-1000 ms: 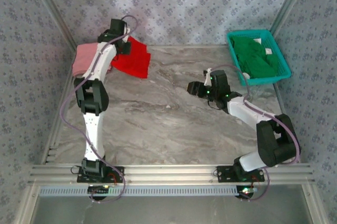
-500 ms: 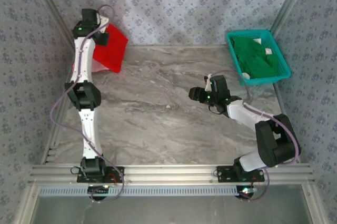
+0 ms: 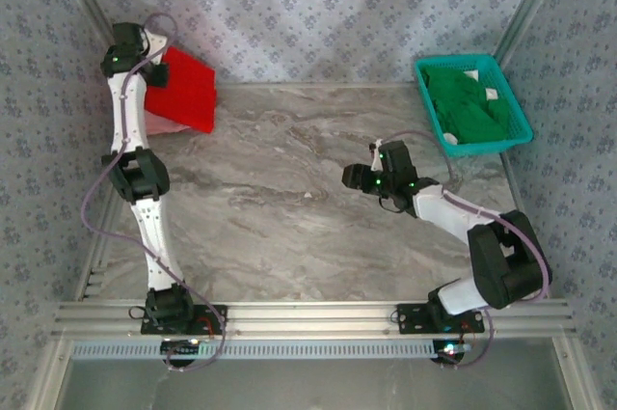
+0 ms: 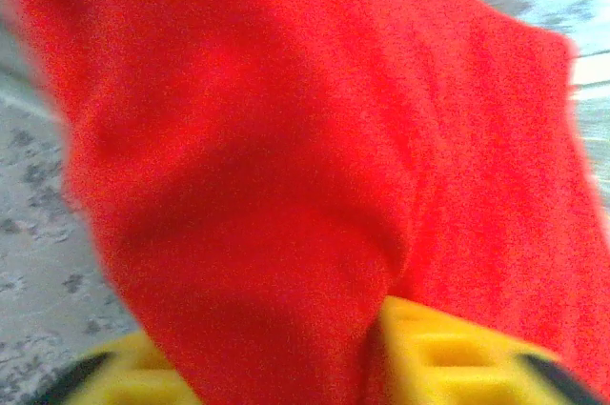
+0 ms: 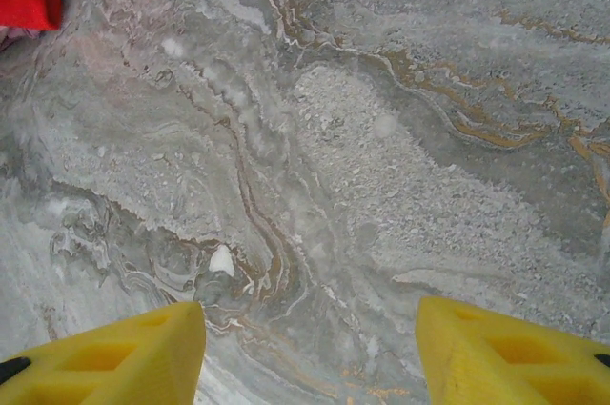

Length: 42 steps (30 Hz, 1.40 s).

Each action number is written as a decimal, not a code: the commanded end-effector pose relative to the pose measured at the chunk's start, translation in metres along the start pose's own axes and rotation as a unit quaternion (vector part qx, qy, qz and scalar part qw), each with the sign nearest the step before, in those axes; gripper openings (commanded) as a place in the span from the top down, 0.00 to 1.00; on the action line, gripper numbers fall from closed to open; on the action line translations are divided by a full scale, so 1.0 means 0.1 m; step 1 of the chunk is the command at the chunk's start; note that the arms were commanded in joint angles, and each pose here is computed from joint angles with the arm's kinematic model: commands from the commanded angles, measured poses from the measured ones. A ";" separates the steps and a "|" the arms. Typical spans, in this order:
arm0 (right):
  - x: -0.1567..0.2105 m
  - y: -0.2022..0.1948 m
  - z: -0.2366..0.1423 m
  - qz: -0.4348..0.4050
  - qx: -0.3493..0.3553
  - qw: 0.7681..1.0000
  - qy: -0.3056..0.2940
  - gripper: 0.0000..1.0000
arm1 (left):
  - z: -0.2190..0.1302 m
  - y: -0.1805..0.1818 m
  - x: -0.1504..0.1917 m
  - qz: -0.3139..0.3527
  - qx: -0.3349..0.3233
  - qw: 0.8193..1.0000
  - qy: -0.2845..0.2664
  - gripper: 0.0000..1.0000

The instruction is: Fold and stack the t-shirts

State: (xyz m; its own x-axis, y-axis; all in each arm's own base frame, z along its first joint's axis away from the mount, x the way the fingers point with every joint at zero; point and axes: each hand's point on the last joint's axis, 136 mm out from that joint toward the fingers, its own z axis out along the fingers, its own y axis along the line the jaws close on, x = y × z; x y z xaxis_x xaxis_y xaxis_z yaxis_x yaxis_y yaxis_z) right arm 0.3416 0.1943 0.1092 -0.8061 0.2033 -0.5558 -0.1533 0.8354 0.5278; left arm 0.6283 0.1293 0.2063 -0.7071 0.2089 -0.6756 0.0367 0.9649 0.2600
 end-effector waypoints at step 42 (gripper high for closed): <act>-0.72 -1.87 -0.78 -0.188 0.303 0.894 -0.271 0.00 | -1.46 -1.49 2.13 -0.124 -0.008 0.963 -0.241 0.02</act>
State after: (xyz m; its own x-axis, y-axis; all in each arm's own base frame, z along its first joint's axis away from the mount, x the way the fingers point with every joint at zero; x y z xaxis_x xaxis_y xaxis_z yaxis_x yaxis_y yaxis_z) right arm 0.3633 -0.0229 0.0771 -0.4646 -0.0235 -0.8852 0.1767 0.9771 -0.1186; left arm 0.3339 0.0123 0.0731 -0.4803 -0.0024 -0.8771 -0.1301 0.9891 0.0685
